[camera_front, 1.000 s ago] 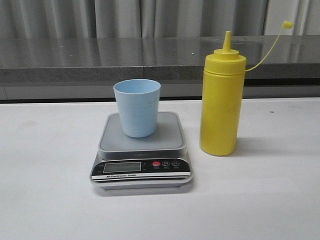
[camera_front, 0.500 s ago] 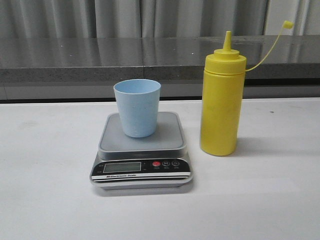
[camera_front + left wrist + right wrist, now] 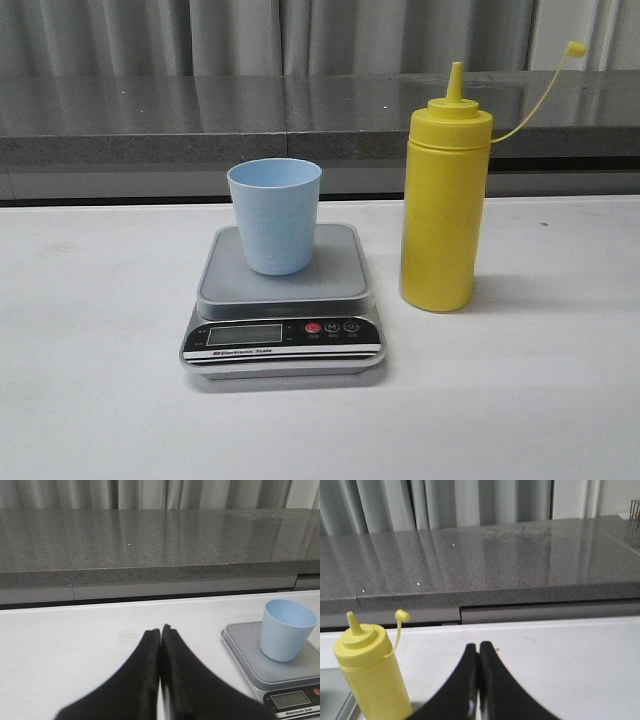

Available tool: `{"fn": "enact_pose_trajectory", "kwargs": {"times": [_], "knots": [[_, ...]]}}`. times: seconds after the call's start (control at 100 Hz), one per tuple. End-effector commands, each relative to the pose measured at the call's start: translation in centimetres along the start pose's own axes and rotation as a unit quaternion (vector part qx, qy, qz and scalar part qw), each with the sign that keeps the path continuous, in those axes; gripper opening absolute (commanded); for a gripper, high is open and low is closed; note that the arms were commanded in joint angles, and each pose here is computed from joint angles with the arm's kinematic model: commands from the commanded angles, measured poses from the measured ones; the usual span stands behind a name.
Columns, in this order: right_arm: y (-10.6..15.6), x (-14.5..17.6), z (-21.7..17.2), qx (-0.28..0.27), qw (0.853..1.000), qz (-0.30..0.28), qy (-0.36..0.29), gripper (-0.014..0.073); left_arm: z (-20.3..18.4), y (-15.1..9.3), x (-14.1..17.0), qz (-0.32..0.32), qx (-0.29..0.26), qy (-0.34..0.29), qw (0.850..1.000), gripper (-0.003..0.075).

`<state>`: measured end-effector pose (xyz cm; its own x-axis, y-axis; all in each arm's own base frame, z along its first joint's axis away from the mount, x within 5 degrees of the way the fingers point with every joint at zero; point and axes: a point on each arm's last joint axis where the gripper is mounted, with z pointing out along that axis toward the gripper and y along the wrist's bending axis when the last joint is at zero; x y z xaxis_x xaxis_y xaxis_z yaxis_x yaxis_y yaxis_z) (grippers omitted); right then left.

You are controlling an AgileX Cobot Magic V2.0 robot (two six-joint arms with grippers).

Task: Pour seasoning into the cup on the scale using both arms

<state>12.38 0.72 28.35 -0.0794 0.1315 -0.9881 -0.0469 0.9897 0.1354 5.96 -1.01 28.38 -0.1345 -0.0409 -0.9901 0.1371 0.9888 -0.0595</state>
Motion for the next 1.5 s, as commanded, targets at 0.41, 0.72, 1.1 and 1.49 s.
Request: {"fn": "enact_pose_trajectory", "kwargs": {"times": [0.41,0.72,1.1,1.49], "knots": [[1.4,0.5,0.8,-0.058,0.998,-0.038,0.0,0.0652,-0.2,0.0,-1.5,-0.007,-0.002,-0.046,0.999,-0.002],[1.8,3.4,1.4,-0.089,0.995,-0.052,-0.014,0.0646,-0.2,0.0,-1.5,-0.007,-0.002,-0.046,0.999,-0.002],[3.8,6.5,6.6,-0.182,0.979,-0.084,-0.024,0.0646,-0.2,0.0,-1.5,-0.007,-0.002,-0.046,0.999,-0.002],[4.8,11.0,11.5,-0.232,0.971,-0.048,-0.015,0.0646,-0.2,0.0,-1.5,-0.007,-0.002,-0.046,0.999,-0.002]]}}
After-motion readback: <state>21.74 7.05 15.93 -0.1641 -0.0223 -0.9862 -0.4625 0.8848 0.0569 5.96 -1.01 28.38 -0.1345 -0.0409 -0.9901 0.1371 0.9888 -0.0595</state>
